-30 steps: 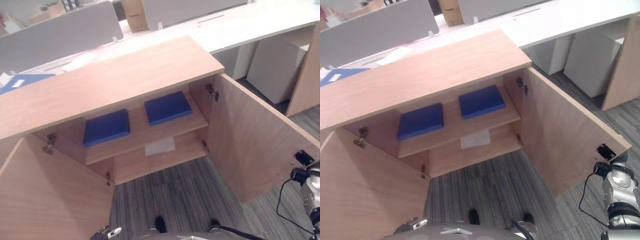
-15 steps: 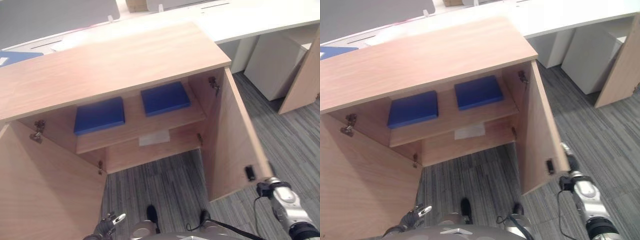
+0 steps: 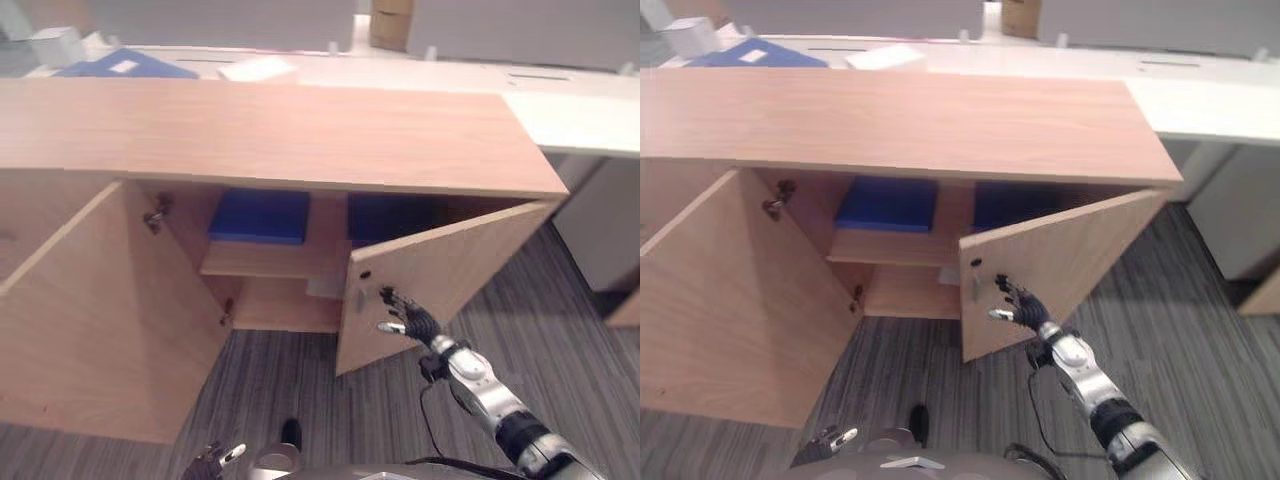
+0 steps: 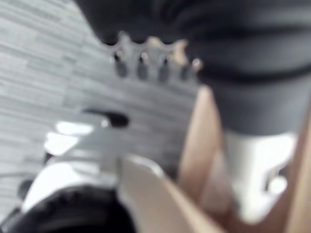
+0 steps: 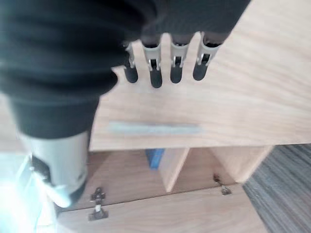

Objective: Put the empty folder in the office cabinet

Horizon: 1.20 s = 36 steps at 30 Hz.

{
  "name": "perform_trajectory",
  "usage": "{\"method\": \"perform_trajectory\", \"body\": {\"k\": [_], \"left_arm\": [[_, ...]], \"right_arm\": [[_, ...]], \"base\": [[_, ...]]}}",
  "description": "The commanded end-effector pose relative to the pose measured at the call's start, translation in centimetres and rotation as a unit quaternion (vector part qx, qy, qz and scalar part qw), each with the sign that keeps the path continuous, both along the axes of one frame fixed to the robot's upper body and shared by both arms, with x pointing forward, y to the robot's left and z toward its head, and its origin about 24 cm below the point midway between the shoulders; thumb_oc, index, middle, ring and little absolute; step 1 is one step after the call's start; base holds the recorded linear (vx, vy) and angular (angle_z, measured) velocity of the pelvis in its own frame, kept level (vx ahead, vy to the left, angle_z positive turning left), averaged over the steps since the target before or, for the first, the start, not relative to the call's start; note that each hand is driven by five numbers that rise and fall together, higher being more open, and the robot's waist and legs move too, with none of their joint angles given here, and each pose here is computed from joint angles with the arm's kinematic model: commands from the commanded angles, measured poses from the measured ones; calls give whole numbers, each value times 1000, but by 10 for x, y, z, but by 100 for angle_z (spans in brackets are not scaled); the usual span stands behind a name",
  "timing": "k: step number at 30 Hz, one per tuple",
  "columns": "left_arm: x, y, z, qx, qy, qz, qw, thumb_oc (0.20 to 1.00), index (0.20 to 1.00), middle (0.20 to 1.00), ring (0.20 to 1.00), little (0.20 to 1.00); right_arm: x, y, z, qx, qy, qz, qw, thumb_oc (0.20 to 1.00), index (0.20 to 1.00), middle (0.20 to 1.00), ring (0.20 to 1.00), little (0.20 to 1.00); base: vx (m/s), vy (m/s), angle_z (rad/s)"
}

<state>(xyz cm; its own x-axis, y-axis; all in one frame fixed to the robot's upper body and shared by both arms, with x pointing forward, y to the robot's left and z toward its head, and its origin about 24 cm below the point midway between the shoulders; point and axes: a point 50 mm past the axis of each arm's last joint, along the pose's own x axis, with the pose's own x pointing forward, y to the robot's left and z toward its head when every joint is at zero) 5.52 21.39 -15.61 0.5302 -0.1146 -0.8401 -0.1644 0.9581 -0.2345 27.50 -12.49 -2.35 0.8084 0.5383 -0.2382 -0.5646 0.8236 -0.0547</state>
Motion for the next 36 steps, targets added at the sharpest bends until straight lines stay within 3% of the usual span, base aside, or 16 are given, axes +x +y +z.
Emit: {"method": "perform_trajectory", "body": {"k": [1,6,10,12,14,17,23,31,36], "left_arm": [[27,9,5,53,-38,-14,998,1000,1000,1000,1000,1000],[41,29,15,134,-78,58,986,1000,1000,1000,1000,1000],[51,55,31,234,-124,160,951,1000,1000,1000,1000,1000],[49,76,46,295,-159,253,908,1000,1000,1000,1000,1000],[45,85,54,322,-177,280,887,1000,1000,1000,1000,1000],[42,96,64,350,-199,294,867,1000,1000,1000,1000,1000],[41,150,107,440,-240,354,790,1000,1000,1000,1000,1000],[59,219,182,478,-315,395,719,1000,1000,1000,1000,1000],[68,246,228,496,-352,409,680,1000,1000,1000,1000,1000]], "right_arm": [[39,-9,32,0,-60,-74,995,1000,1000,1000,1000,1000],[50,-29,22,-48,-14,-158,986,1000,1000,1000,1000,1000],[38,-62,-5,-83,51,-243,965,1000,1000,1000,1000,1000],[11,-84,-32,-119,104,-264,951,1000,1000,1000,1000,1000],[-9,-95,-47,-122,137,-280,942,1000,1000,1000,1000,1000],[-30,-104,-62,-137,168,-276,936,1000,1000,1000,1000,1000],[-83,-125,-83,-170,208,-270,925,1000,1000,1000,1000,1000],[-88,-146,-72,-160,176,-299,924,1000,1000,1000,1000,1000],[-85,-150,-65,-145,156,-310,927,1000,1000,1000,1000,1000]], "base": [[71,36,28],[25,25,16],[-7,5,8],[-12,0,23],[12,-7,24],[2,18,19],[-70,128,12],[-143,133,-6],[-133,73,-4]]}}
